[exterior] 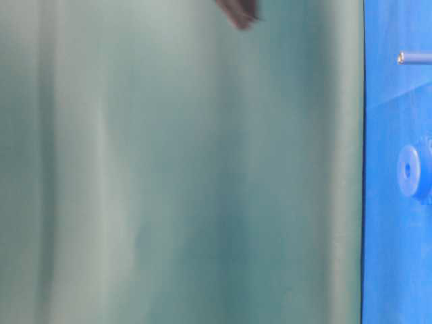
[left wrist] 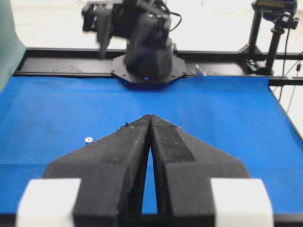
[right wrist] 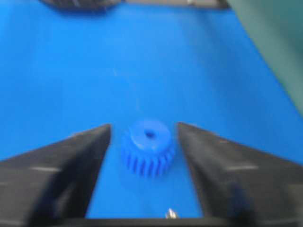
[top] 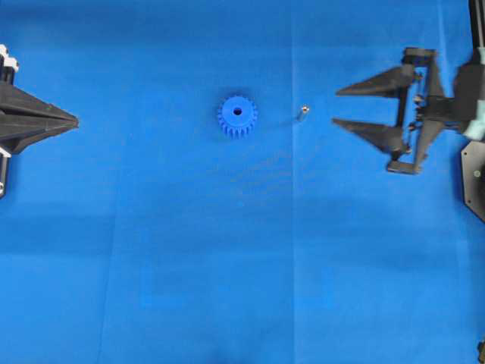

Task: Insert the shaft placed at a random location into the center hole of the small gear at another random location.
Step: 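Move the right gripper open toward the silver shaft, then lower the right gripper around the upright silver shaft and close it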

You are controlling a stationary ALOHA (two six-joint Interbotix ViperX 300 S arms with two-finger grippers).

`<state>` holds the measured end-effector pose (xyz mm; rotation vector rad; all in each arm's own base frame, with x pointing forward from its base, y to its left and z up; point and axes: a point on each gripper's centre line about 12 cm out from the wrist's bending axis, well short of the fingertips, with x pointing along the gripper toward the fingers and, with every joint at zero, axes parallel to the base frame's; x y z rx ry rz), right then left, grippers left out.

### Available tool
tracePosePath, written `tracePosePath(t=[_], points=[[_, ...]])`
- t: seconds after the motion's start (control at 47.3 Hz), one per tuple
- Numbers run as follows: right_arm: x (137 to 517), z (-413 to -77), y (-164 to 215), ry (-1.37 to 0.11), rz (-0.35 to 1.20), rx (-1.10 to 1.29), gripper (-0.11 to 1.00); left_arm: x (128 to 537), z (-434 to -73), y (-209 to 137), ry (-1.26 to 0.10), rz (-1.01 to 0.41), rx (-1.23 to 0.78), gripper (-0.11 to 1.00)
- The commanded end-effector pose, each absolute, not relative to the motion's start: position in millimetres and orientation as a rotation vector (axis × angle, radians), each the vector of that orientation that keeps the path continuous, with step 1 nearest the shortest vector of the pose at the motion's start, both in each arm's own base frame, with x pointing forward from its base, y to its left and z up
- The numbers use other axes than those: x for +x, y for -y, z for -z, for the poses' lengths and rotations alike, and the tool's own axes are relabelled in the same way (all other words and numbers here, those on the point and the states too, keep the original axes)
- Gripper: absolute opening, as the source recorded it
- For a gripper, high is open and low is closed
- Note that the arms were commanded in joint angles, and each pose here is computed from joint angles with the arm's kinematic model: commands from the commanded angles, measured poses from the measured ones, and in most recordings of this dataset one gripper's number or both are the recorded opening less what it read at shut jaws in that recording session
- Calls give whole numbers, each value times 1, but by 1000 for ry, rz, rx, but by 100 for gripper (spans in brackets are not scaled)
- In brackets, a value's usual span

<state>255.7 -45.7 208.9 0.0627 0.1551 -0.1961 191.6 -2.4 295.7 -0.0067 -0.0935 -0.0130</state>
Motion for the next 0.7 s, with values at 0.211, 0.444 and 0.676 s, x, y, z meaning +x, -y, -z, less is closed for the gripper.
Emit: tracePosePath(t=[0.211, 0.444, 0.676], points=[[278, -164, 63, -226, 264, 91, 68, 193, -301, 3, 109, 16, -4, 0], [287, -130, 73, -296, 319, 120, 68, 193, -301, 3, 107, 16, -4, 0], [293, -105, 81, -344, 372, 148, 68, 193, -300, 3, 106, 16, -4, 0]])
